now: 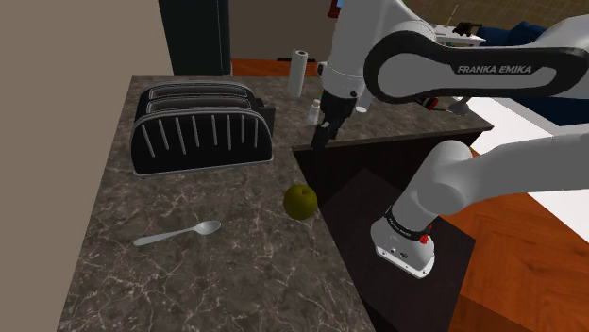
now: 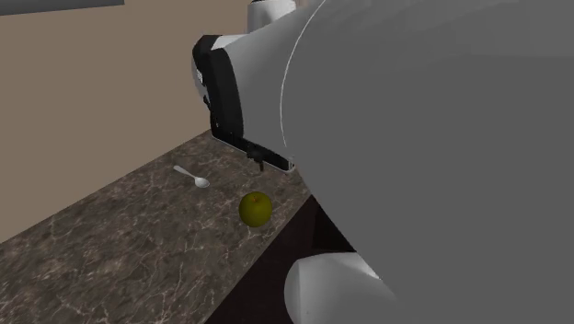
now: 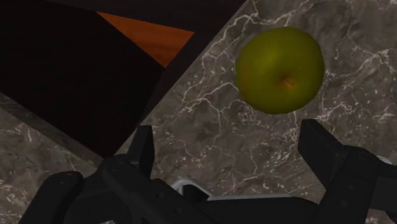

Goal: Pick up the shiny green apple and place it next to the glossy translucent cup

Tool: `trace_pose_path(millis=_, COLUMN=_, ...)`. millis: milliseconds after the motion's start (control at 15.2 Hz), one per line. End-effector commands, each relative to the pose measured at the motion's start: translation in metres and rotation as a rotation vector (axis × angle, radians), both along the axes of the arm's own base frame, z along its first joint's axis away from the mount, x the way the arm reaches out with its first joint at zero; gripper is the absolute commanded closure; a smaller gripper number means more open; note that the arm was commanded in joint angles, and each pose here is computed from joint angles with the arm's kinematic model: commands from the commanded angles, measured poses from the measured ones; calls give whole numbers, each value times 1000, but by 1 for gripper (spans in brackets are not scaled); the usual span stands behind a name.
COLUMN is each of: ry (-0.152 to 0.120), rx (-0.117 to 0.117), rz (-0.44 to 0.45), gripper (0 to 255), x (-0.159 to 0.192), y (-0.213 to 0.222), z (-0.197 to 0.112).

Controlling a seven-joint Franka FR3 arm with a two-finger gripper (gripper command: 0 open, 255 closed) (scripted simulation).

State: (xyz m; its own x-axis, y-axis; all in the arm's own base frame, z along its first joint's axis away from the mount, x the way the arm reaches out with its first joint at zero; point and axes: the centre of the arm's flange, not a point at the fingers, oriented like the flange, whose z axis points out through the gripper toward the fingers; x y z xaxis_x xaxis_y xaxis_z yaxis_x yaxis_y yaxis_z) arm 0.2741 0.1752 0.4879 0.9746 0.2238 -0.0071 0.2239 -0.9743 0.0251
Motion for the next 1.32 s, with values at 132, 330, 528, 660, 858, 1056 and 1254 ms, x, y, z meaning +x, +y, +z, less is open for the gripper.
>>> trace_pose_path(millis=132, ry=0, rx=-26, rz=15, gripper=0, x=-9, y=48, z=-27)
trace_pose_path(millis=330, ry=0, rx=-46, rz=26, gripper=0, x=-16, y=83, z=-50)
trace_pose_path(millis=528, ry=0, rx=-48, rz=27, gripper=0, x=-16, y=84, z=-61)
trace_pose_path(millis=660, ry=0, rx=-48, rz=27, gripper=0, x=-16, y=83, z=-72)
trace_pose_path(millis=858, ry=0, rx=-48, rz=27, gripper=0, x=-16, y=82, z=-91)
trace_pose_path(millis=1056, ry=0, rx=-48, rz=27, gripper=0, x=-16, y=82, z=-91)
trace_pose_path(millis=1254, ry=0, rx=-48, rz=27, gripper=0, x=-16, y=82, z=-91)
